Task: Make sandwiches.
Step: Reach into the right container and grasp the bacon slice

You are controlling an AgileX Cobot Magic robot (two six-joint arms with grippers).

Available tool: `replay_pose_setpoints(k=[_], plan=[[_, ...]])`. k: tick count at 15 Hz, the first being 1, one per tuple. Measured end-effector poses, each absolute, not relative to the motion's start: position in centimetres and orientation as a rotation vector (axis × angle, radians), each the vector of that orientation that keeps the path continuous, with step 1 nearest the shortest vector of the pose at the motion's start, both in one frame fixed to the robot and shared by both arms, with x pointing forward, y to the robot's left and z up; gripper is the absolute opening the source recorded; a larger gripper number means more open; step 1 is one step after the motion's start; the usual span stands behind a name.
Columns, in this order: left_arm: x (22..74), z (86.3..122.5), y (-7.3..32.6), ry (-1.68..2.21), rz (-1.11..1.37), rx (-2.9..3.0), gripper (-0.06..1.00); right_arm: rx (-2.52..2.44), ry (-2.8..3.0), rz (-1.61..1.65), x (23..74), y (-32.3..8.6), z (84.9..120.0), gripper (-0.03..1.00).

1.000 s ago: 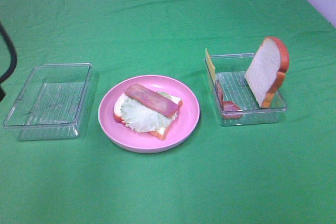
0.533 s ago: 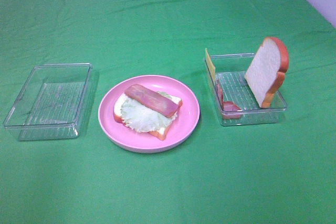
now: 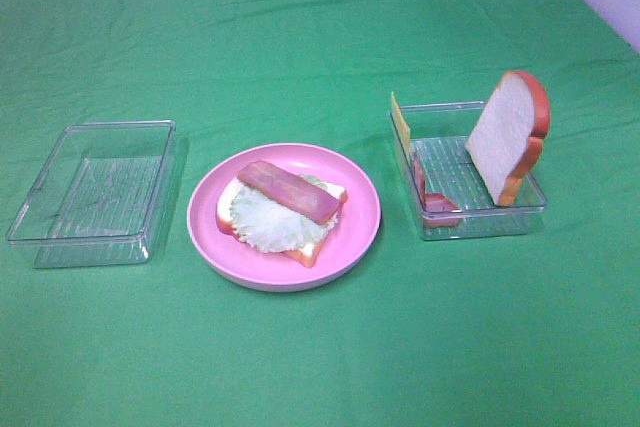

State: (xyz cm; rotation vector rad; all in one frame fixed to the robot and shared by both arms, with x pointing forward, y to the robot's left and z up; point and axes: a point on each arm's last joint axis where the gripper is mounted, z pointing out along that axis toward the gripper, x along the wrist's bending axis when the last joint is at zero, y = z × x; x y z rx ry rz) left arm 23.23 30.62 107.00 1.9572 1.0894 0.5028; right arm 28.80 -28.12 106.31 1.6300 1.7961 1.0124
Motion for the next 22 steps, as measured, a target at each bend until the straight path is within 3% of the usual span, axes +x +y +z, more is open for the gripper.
replay_pose_setpoints(k=[1,9,13,16,17,22], plan=[[23.0,105.6,30.6,1.078,0.491,1.952,0.73,1.714,1.895,1.028,31.8,-27.5,105.8,0.73],[24.0,105.3,29.9,1.016,0.533,1.856,0.73,1.823,2.305,1.009,45.8,-25.9,104.8,0.71],[23.9,105.3,30.0,1.010,0.538,1.853,0.73,1.822,2.369,0.997,50.4,-25.5,105.4,0.70],[23.4,105.3,30.3,0.991,0.553,1.825,0.73,1.673,2.538,0.841,52.4,-21.7,104.8,0.68],[23.4,105.3,30.3,0.987,0.556,1.828,0.73,1.702,2.565,0.695,53.5,-18.8,104.2,0.67],[23.4,105.3,30.3,0.977,0.562,1.835,0.73,1.799,2.598,0.445,56.2,-14.7,101.0,0.66]])
